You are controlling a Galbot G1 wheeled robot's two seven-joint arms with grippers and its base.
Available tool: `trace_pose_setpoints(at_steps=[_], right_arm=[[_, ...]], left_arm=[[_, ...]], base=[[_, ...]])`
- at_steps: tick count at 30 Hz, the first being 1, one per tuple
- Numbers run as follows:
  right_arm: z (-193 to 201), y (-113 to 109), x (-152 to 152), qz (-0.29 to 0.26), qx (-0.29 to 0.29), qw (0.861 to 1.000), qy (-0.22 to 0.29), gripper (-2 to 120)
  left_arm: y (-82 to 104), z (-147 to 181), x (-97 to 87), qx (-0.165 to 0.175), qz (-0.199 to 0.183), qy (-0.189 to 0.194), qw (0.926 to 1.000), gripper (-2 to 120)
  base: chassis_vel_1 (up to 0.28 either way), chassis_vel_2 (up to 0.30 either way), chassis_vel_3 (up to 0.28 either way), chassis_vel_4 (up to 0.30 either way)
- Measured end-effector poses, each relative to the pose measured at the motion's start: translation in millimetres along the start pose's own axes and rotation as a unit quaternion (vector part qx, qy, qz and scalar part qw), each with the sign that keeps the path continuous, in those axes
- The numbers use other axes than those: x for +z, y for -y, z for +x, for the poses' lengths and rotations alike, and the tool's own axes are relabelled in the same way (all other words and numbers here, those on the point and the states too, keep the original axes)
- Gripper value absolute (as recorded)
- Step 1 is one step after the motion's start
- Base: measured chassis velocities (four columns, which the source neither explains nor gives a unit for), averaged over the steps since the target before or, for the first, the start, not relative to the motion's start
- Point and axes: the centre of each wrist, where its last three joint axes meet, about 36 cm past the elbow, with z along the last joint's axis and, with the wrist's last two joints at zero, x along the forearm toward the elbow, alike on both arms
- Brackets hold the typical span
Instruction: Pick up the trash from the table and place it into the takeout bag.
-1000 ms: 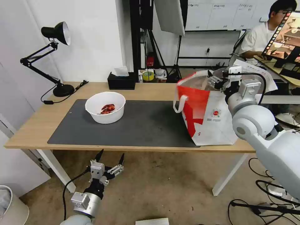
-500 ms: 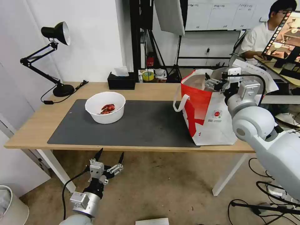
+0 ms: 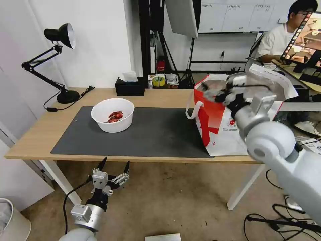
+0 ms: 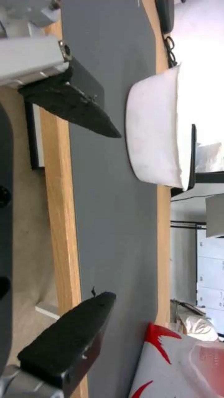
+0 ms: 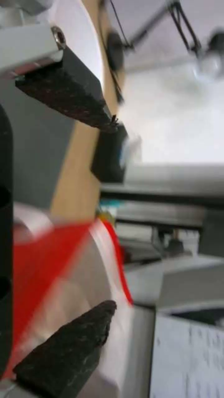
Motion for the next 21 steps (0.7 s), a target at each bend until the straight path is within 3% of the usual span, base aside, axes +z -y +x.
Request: trace_pose_setpoints(at_steps=[11, 21], right_arm=[[40, -39, 50, 0.001, -0.025, 0.999, -0.033, 100], [72, -67, 103, -0.017, 0.02, 0.999, -0.036, 100]], left_arm=[[-2.3, 4, 0.3, -0.013, 0.001, -0.002, 0.9999, 100], [-1.6, 11, 4.2, -0.026, 0.002, -0.003, 0.9997, 100]], base=[[0.0, 0.0, 0.0, 0.0], [0.0, 0.0, 0.0, 0.0]])
